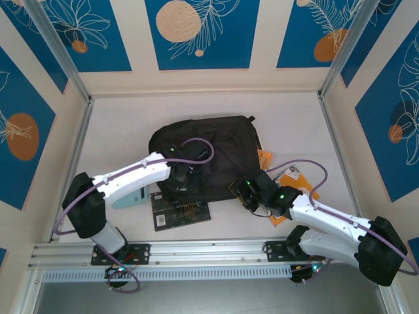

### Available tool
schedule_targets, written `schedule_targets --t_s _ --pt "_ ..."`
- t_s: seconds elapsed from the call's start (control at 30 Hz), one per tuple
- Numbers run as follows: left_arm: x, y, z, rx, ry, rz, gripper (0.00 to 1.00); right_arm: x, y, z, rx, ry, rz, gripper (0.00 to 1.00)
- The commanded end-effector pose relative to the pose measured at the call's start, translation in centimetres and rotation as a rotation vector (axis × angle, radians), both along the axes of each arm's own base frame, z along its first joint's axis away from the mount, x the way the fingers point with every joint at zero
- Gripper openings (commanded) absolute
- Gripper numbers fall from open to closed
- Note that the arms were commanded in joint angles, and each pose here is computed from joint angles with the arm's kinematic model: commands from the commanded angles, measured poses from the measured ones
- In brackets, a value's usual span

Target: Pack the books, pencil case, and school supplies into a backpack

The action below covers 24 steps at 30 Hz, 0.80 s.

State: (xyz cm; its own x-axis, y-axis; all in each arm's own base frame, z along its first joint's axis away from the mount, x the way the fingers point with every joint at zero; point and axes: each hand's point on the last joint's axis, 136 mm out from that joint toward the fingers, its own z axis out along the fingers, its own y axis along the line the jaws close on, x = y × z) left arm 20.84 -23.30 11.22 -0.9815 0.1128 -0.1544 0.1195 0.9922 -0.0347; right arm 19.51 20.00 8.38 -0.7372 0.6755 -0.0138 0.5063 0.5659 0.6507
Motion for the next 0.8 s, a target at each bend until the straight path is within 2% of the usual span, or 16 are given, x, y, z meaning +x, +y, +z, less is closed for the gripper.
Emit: schedule_targets --t_s 0.0,0.1,0.23,0.43,0.77 --pt "-0.8 -0.4 -0.6 0.010 0.041 0.011 0.45 0.1 -1.7 -1.3 -0.063 0.013 -0.059 0.46" --pt "-0.6 -0.4 -1.3 0.029 0.048 0.016 0.41 0.2 -1.6 -1.3 -0.061 0.013 -0.056 0.46" --pt "-0.9 -0.8 -2.4 0.021 0.074 0.015 0.28 0.2 -1.6 -1.3 -0.063 0.014 -0.058 0.46" --pt "-1.2 -0.8 -3.0 0.025 0.093 -0.003 0.01 0.2 -1.9 -1.1 -0.071 0.007 -0.063 0.45" --pt "0.2 1.0 1.2 0.015 -0.065 0.012 0.00 0.2 -2.7 -1.1 -0.095 -0.012 -0.075 0.45"
